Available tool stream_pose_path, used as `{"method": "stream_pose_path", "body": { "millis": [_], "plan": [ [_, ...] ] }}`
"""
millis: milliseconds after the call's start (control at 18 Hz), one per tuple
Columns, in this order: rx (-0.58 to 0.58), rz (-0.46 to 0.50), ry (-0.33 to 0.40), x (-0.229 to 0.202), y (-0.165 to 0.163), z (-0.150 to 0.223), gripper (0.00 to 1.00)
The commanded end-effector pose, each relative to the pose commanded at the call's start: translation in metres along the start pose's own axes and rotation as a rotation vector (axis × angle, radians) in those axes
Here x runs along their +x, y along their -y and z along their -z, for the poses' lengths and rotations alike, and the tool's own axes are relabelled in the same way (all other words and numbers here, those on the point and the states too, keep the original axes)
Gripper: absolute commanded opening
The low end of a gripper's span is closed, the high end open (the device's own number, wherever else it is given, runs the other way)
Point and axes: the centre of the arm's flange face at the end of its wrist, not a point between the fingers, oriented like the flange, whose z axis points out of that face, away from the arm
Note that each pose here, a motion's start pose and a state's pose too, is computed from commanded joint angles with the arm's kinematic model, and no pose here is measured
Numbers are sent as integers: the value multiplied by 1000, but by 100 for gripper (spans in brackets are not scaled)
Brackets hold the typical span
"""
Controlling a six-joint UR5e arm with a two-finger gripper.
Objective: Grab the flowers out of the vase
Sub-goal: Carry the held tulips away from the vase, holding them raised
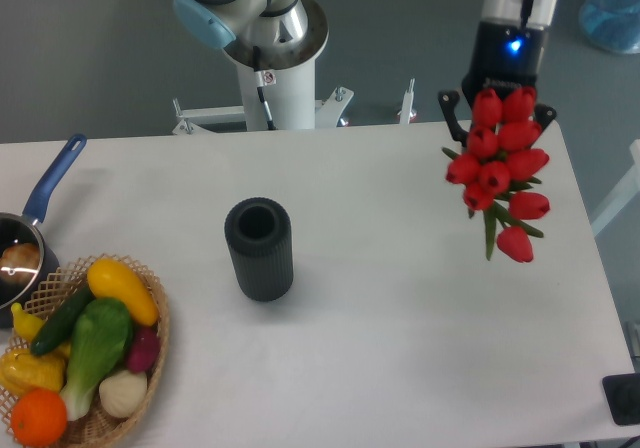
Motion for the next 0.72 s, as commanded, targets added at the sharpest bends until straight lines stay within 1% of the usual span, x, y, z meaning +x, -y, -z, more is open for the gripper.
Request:
{"method": "stream_pose_path", "body": {
  "millis": [56, 222, 389, 500, 611, 722],
  "plan": [
    [-24, -8, -3, -4, -3, -9, 0],
    [-88, -21, 14, -13, -9, -21, 0],
    [-159, -114, 20, -16, -4, -38, 3],
    [-225, -165, 35, -13, 7, -53, 3],
    [-264, -198, 42, -11, 21, -62, 3],
    [-284, -201, 42, -12, 20, -69, 3]
  ]
}}
